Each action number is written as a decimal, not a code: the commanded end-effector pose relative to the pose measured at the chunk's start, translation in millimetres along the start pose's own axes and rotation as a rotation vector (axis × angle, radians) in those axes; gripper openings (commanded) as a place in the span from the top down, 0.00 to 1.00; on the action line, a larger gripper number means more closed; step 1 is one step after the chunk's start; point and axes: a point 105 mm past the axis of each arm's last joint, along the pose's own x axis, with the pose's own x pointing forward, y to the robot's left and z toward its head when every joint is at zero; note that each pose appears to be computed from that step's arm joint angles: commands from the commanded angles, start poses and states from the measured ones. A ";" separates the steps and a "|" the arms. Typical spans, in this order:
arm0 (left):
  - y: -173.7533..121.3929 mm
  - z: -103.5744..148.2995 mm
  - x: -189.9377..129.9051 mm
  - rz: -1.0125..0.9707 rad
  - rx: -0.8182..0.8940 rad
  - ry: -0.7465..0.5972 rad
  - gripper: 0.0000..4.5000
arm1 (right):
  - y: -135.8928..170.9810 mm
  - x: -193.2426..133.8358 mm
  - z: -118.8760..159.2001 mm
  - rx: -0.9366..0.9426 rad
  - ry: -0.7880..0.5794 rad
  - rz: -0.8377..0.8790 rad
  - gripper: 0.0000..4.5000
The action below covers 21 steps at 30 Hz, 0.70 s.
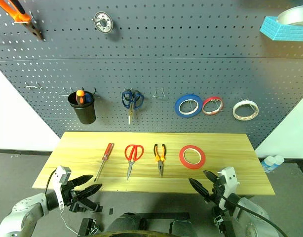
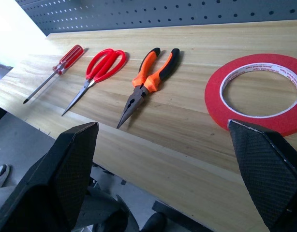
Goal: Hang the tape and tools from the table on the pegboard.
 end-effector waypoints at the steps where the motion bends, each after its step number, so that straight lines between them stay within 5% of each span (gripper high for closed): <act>1: -1.6 9.3 2.6 -0.010 0.021 -0.026 0.04 | 0.7 -0.1 10.3 -0.014 -0.044 0.007 0.04; 3: -4.2 10.5 4.2 -0.035 0.008 -0.042 0.13 | 7.0 -1.5 12.3 -0.003 -0.059 0.046 0.12; 13: -1.4 9.7 3.1 -0.018 0.013 -0.020 0.88 | 0.1 -0.7 9.9 -0.019 -0.035 -0.004 0.89; 14: -1.0 10.0 2.9 -0.014 0.009 -0.024 0.89 | -1.9 -0.8 8.9 -0.017 -0.024 -0.017 0.95; 21: -1.6 9.8 3.3 -0.011 -0.052 -0.055 0.85 | -3.3 0.4 7.9 0.004 -0.015 -0.020 0.91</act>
